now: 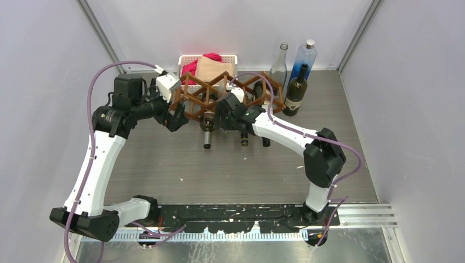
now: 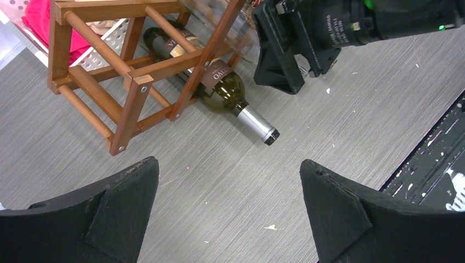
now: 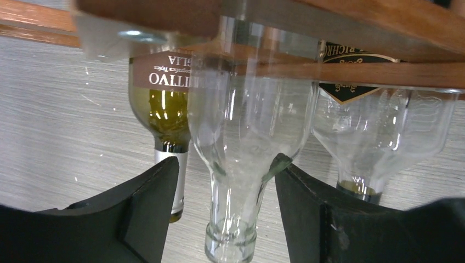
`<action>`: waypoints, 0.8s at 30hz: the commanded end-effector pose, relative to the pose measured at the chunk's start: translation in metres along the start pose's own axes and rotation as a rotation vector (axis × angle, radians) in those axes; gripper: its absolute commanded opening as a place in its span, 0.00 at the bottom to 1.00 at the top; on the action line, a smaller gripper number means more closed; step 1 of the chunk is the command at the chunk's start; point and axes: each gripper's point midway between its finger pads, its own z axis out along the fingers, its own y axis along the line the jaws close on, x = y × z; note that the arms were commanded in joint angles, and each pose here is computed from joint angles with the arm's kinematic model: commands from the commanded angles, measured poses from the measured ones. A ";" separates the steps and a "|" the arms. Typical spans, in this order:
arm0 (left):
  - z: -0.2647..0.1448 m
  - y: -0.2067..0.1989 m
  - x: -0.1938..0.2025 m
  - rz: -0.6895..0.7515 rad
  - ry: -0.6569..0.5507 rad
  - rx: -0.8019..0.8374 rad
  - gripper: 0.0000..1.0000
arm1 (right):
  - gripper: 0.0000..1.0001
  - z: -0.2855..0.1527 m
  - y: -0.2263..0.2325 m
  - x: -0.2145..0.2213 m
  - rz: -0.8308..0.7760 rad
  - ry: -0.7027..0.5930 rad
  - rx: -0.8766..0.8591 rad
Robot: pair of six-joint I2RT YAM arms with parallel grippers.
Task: Take the wine bottle off the wine rack
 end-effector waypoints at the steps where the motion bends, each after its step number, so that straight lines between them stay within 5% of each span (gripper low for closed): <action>1: -0.016 -0.001 -0.031 0.064 -0.109 -0.017 1.00 | 0.69 0.007 0.015 -0.023 0.041 -0.080 -0.039; 8: -0.018 -0.005 -0.035 0.051 -0.131 -0.005 1.00 | 0.58 0.023 0.009 -0.023 0.035 -0.095 0.003; 13: -0.018 -0.005 -0.033 0.061 -0.130 -0.004 1.00 | 0.32 0.024 0.007 -0.026 0.051 -0.114 0.002; 17: -0.017 -0.004 -0.030 0.080 -0.129 -0.009 1.00 | 0.03 0.016 0.010 -0.021 0.070 -0.102 -0.029; 24: -0.009 -0.001 -0.018 0.125 -0.108 -0.008 1.00 | 0.01 -0.022 0.018 0.015 0.105 -0.103 -0.135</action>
